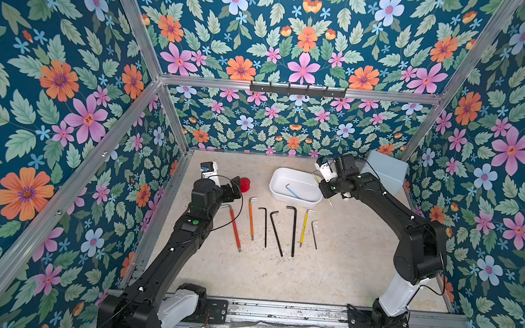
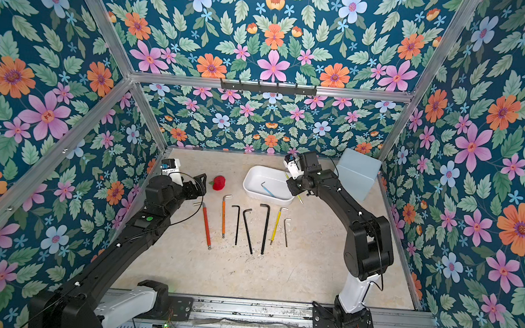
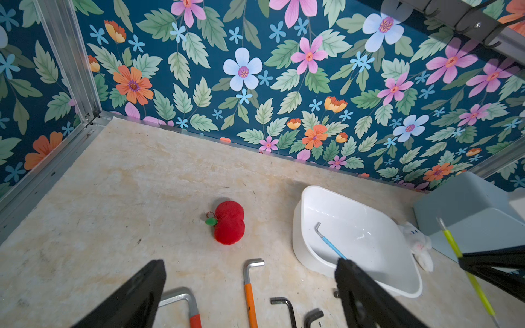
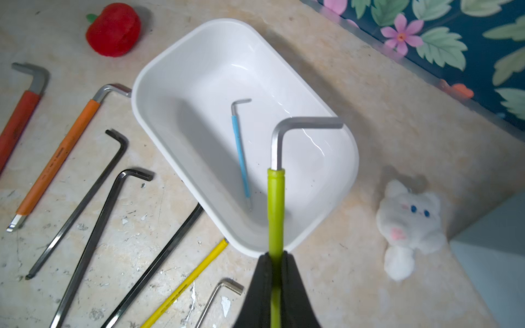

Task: Put the hex key on the desktop into the storage box
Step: Pick up the Allen key from the center of the board, then place the Allen key in the storage box.

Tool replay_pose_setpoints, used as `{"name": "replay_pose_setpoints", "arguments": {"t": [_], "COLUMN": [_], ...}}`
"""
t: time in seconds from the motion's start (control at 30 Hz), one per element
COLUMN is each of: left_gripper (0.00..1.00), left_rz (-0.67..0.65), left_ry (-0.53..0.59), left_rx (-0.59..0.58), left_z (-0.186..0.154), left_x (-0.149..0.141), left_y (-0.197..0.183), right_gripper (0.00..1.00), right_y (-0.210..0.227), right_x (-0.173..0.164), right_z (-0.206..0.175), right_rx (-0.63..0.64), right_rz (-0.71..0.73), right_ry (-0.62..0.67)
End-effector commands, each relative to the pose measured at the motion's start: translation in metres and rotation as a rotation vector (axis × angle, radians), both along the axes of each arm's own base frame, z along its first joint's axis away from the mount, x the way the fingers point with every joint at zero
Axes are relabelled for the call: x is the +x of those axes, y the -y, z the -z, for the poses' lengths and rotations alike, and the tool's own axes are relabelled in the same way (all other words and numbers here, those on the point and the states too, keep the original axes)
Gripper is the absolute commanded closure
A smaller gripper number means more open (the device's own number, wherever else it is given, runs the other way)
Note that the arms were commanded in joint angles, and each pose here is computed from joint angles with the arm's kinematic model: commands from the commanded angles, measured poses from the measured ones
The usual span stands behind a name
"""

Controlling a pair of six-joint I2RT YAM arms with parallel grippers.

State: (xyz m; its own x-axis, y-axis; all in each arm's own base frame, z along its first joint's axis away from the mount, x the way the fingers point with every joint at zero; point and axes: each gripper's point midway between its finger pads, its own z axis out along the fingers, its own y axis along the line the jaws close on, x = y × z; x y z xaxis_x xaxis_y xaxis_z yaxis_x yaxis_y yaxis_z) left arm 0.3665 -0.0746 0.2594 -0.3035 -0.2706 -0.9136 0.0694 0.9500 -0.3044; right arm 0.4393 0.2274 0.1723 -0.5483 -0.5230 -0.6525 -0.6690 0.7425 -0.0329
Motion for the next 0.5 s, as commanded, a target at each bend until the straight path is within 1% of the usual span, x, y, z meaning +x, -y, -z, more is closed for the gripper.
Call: {"name": "replay_pose_setpoints", "arguments": {"t": [0.0,0.13,0.3,0.47], "left_gripper": [0.01,0.01,0.01,0.01], "left_rz": [-0.013,-0.012,-0.006,-0.003], "left_ry": [0.011,0.01,0.01,0.007], "left_rx": [0.022,0.028,0.025,0.026], "left_z": [-0.003,-0.003,-0.002,-0.001], "left_x": [-0.001,0.0,0.002,0.004], "left_y": [-0.003,-0.003,-0.002,-0.001], "right_gripper": [1.0,1.0,1.0,1.0], "right_y": [-0.028,-0.042,-0.061,-0.071], "right_x": [0.009,0.023,0.033,0.046], "right_z": [-0.005,0.009,0.043,0.065], "right_rx": [0.031,-0.008,-0.109,-0.125], "right_rz": [-0.17,-0.208,-0.243,-0.221], "right_ry": [0.05,0.016,-0.045,-0.081]}}
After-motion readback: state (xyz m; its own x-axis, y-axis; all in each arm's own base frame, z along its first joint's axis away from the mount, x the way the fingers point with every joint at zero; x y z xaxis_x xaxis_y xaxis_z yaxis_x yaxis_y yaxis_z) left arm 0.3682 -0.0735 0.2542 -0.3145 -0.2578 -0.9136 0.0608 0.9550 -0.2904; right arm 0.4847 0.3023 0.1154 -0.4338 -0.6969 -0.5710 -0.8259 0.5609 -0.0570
